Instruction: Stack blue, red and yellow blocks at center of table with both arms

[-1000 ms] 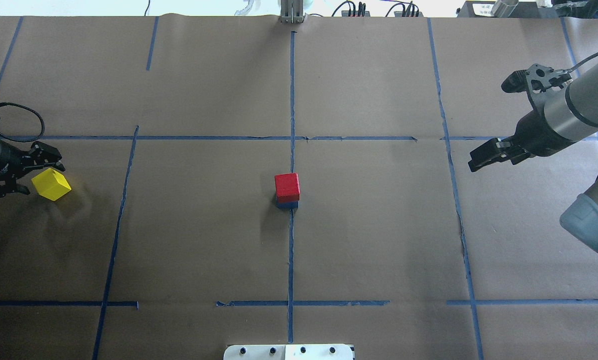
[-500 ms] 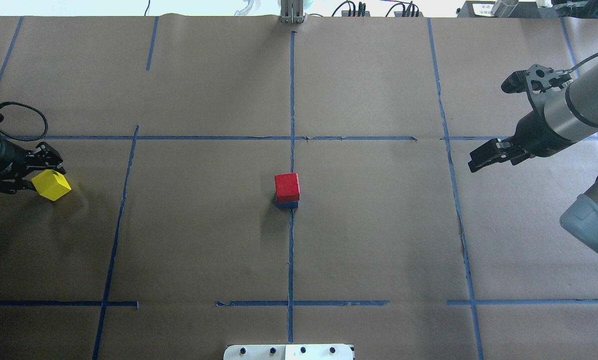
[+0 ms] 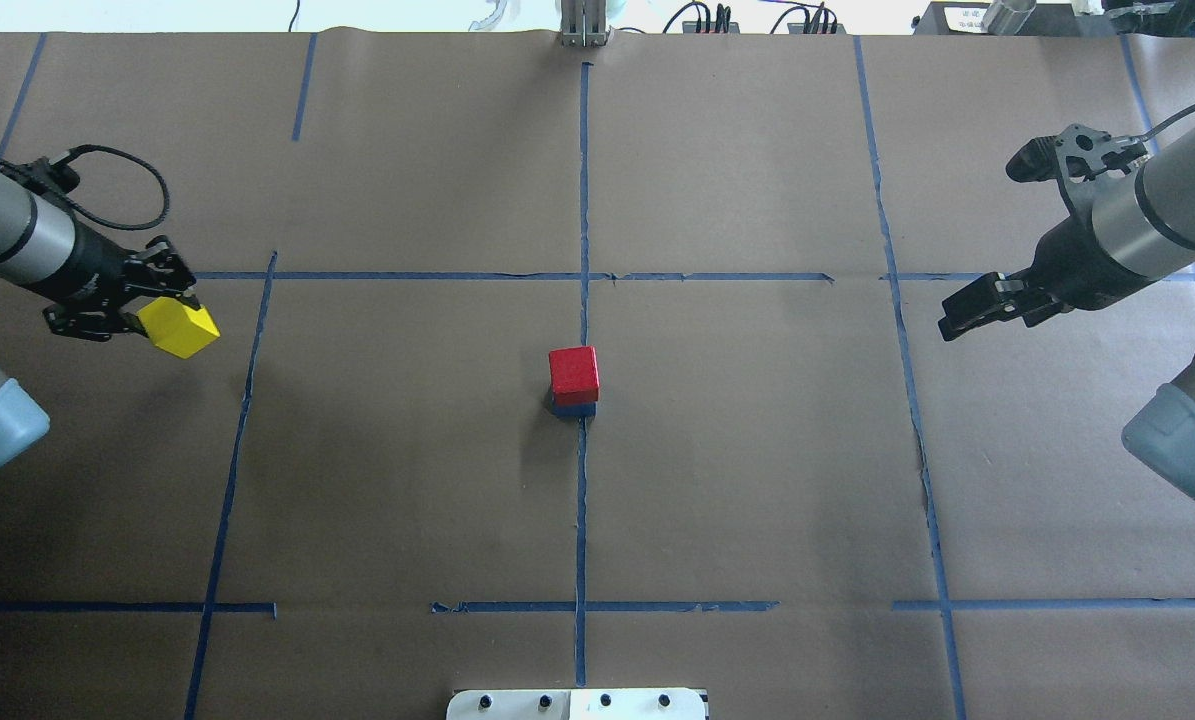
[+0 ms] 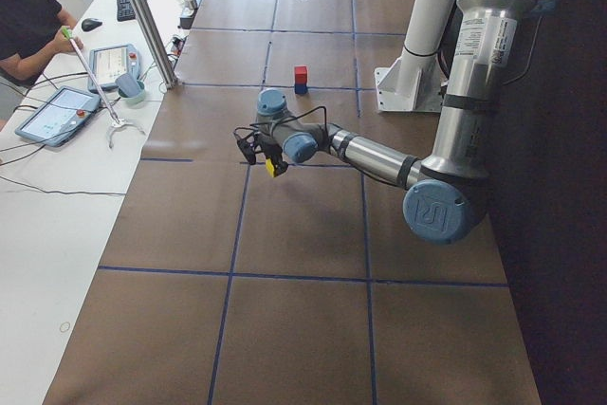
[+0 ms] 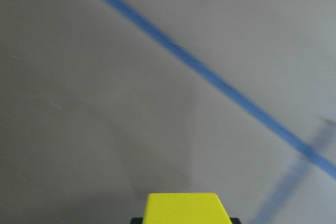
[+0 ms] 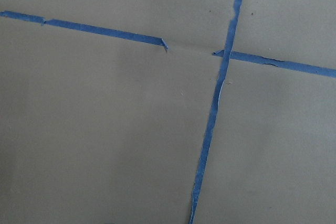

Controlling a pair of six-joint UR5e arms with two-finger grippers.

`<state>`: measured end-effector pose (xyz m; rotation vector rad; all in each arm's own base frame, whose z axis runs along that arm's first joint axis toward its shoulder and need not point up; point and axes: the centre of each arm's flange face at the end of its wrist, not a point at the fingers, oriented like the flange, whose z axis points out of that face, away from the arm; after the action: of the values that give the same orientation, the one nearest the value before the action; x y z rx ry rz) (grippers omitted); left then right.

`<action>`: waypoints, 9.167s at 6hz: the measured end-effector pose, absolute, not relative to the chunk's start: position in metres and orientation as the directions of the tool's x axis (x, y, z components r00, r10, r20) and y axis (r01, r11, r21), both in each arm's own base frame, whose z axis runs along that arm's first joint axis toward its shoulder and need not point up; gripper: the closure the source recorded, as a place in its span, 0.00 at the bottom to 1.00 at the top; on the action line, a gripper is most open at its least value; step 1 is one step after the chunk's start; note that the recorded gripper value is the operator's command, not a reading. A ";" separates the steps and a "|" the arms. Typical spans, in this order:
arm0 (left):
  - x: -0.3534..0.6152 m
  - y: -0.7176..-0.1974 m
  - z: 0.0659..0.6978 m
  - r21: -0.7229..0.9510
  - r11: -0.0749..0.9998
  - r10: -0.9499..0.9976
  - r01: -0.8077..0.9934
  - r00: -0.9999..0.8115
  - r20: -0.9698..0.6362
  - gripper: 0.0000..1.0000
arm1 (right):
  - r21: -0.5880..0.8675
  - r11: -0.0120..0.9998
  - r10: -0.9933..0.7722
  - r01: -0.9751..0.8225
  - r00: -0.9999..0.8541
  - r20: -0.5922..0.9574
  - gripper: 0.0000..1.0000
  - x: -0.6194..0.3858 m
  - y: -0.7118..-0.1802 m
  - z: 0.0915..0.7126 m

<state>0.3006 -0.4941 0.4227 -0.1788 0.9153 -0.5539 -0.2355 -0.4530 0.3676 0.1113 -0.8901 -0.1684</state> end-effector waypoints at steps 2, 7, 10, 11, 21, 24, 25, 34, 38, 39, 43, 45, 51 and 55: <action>0.385 -0.458 0.273 -0.288 0.920 -0.388 0.267 0.504 -0.771 1.00 | 0.156 0.985 -0.167 0.071 0.614 0.772 0.00 -0.218 -0.461 0.368; 0.524 -0.446 0.108 -0.121 0.975 -0.210 0.185 0.600 -0.772 1.00 | 0.152 0.987 -0.149 0.049 0.618 0.772 0.00 -0.206 -0.465 0.371; 0.550 -0.451 0.102 -0.082 0.979 -0.184 0.186 0.637 -0.749 1.00 | 0.148 0.988 -0.146 0.049 0.620 0.771 0.00 -0.206 -0.464 0.373; 0.555 -0.450 0.101 -0.073 0.979 -0.180 0.190 0.644 -0.744 0.97 | 0.147 0.988 -0.145 0.048 0.621 0.770 0.00 -0.206 -0.465 0.374; 0.535 -0.440 0.085 -0.044 0.979 -0.158 0.198 0.609 -0.777 0.00 | 0.142 0.989 -0.142 0.051 0.623 0.769 0.00 -0.207 -0.465 0.376; 0.404 -0.413 0.142 0.129 0.985 0.036 0.117 0.586 -0.810 0.00 | 0.176 0.983 -0.172 0.059 0.652 0.738 0.00 -0.160 -0.466 0.410; 0.336 -0.413 0.188 0.202 0.979 0.142 0.033 0.600 -0.787 0.00 | 0.206 0.975 -0.207 0.081 0.663 0.719 0.00 -0.119 -0.463 0.439; -0.081 -0.427 0.630 0.138 0.977 0.211 -0.161 0.684 -0.698 0.00 | 0.192 0.968 -0.249 0.159 0.688 0.682 0.00 0.061 -0.385 0.589; -0.082 -0.419 0.651 0.041 0.993 0.105 -0.109 0.694 -0.713 0.00 | 0.158 0.974 -0.226 0.161 0.690 0.688 0.00 0.061 -0.387 0.609; -0.082 -0.419 0.653 0.026 0.995 0.087 -0.099 0.694 -0.714 0.00 | 0.150 0.975 -0.220 0.162 0.691 0.689 0.00 0.061 -0.386 0.613; -0.081 -0.420 0.655 0.028 0.995 0.088 -0.098 0.692 -0.717 0.00 | 0.141 0.977 -0.213 0.161 0.690 0.691 0.00 0.061 -0.387 0.619; -0.081 -0.419 0.662 0.017 0.995 0.082 -0.100 0.692 -0.717 0.00 | 0.139 0.977 -0.211 0.160 0.685 0.697 0.00 0.060 -0.388 0.620; -0.080 -0.420 0.666 0.008 0.995 0.076 -0.102 0.692 -0.718 0.00 | 0.130 0.979 -0.205 0.160 0.688 0.696 0.00 0.058 -0.389 0.620; -0.080 -0.425 0.665 0.048 0.993 0.111 -0.110 0.695 -0.711 0.00 | 0.119 0.980 -0.197 0.160 0.689 0.698 0.00 0.057 -0.387 0.624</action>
<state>-0.0800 -0.4252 0.6654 0.0019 0.7933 0.1232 0.0572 -0.3865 0.6242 0.0500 -0.7863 -0.1995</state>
